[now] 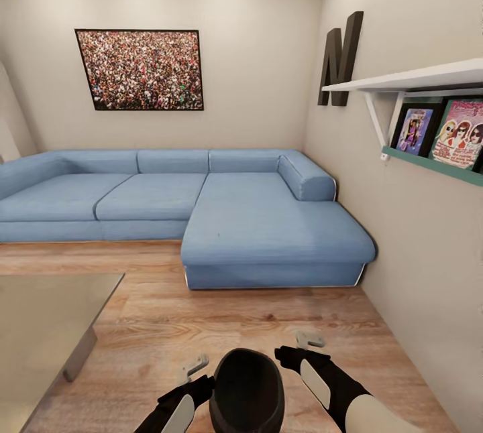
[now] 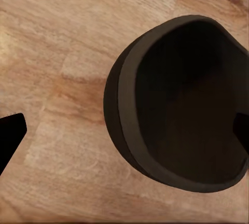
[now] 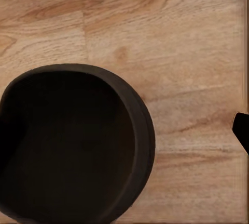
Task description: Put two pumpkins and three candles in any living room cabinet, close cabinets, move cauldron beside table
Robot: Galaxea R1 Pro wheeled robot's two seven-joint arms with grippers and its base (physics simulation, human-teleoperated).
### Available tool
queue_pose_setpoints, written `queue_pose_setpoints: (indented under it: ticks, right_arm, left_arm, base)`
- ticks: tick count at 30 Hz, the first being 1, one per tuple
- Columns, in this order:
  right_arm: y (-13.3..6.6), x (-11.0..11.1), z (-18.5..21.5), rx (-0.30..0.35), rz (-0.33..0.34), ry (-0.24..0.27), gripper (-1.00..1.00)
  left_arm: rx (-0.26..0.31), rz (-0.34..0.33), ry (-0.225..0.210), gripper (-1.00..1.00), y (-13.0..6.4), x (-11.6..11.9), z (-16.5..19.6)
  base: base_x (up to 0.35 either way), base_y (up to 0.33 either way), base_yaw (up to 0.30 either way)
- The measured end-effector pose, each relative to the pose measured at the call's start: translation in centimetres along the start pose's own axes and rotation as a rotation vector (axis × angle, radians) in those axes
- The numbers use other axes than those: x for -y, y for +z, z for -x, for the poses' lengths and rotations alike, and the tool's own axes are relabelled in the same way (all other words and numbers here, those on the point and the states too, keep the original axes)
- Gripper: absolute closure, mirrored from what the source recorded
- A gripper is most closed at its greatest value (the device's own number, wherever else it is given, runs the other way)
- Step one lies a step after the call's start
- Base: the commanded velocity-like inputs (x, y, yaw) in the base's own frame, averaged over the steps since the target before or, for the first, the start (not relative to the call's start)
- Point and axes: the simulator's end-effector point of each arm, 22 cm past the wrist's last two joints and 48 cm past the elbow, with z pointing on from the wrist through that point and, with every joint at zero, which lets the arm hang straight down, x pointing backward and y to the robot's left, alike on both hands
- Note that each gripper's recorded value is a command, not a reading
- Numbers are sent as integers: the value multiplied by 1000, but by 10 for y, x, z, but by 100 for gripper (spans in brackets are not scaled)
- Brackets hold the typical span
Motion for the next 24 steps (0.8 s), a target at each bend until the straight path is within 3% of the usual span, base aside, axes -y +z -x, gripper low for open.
queue_pose_setpoints:
  ticks: [7,14,24]
  right_arm:
    - [1,9,-8,-18,-19,-2,-100]
    - [5,32,-45,-97,-69,-2,-100]
    - [5,34,-51,-109,-72,-6,-100]
  left_arm:
    - [1,0,-1,-100,0,0,0]
    - [1,0,-1,-100,0,0,0]
    - [1,-1,-1,-100,0,0,0]
  base:
    - [-18,-11,0]
    - [-1,-1,0]
    - [0,0,0]
